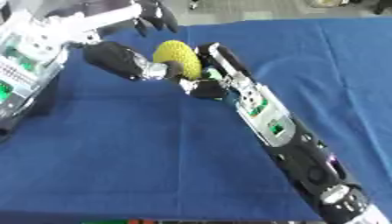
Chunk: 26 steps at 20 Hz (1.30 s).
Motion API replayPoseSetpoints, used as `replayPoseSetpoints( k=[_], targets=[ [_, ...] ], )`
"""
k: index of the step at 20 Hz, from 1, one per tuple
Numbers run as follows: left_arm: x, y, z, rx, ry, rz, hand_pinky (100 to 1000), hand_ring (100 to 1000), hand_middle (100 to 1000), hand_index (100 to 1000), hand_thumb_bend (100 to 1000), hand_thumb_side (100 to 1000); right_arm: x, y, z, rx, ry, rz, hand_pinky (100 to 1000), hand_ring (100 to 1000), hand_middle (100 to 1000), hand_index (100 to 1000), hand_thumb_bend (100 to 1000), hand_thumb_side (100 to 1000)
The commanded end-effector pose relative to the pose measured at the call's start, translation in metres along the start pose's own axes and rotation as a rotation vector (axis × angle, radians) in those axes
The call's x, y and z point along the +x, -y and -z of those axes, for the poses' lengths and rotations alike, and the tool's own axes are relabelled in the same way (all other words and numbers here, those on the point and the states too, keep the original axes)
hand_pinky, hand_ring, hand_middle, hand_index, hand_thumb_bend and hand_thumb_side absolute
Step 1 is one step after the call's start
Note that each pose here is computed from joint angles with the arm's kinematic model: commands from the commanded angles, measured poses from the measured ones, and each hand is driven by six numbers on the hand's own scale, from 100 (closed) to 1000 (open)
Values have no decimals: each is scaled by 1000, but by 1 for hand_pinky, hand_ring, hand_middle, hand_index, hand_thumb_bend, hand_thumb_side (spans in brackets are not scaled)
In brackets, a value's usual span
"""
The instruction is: Pick up the objects with one hand, pass them to the other hand, and then place them into the box on the other side of the table.
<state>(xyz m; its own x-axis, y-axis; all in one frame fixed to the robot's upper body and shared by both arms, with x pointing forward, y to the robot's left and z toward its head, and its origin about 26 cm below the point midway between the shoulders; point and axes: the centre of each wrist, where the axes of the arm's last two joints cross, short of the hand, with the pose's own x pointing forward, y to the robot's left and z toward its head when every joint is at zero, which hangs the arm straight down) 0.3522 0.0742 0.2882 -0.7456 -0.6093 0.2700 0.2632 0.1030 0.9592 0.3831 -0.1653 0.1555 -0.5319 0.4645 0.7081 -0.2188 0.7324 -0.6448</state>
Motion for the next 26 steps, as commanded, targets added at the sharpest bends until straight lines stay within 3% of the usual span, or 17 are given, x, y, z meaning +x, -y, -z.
replayPoseSetpoints(
  k=[1, 7, 16, 23, 26],
  targets=[
    [1, -7, 4, -18, -7, 61, 793, 855, 850, 834, 471, 507, 13, 3, 6, 3, 52, 3, 680, 600, 416, 464, 100, 100],
    [-6, -3, 11, -56, -25, 119, 800, 859, 855, 840, 517, 495, 15, -2, 7, 27, 64, 11, 679, 598, 416, 465, 100, 100],
    [-15, 3, 16, -43, -65, 223, 803, 854, 853, 841, 568, 385, 12, -6, 6, 59, 69, 14, 678, 609, 416, 465, 100, 100],
    [-17, 5, 17, -62, -60, 238, 785, 837, 820, 811, 497, 318, 10, -6, 5, 70, 61, 7, 673, 606, 413, 461, 100, 100],
    [-14, 5, 16, -76, -43, 239, 770, 820, 790, 772, 410, 268, 10, -4, 1, 70, 57, 3, 669, 604, 410, 459, 107, 100]
  ],
)
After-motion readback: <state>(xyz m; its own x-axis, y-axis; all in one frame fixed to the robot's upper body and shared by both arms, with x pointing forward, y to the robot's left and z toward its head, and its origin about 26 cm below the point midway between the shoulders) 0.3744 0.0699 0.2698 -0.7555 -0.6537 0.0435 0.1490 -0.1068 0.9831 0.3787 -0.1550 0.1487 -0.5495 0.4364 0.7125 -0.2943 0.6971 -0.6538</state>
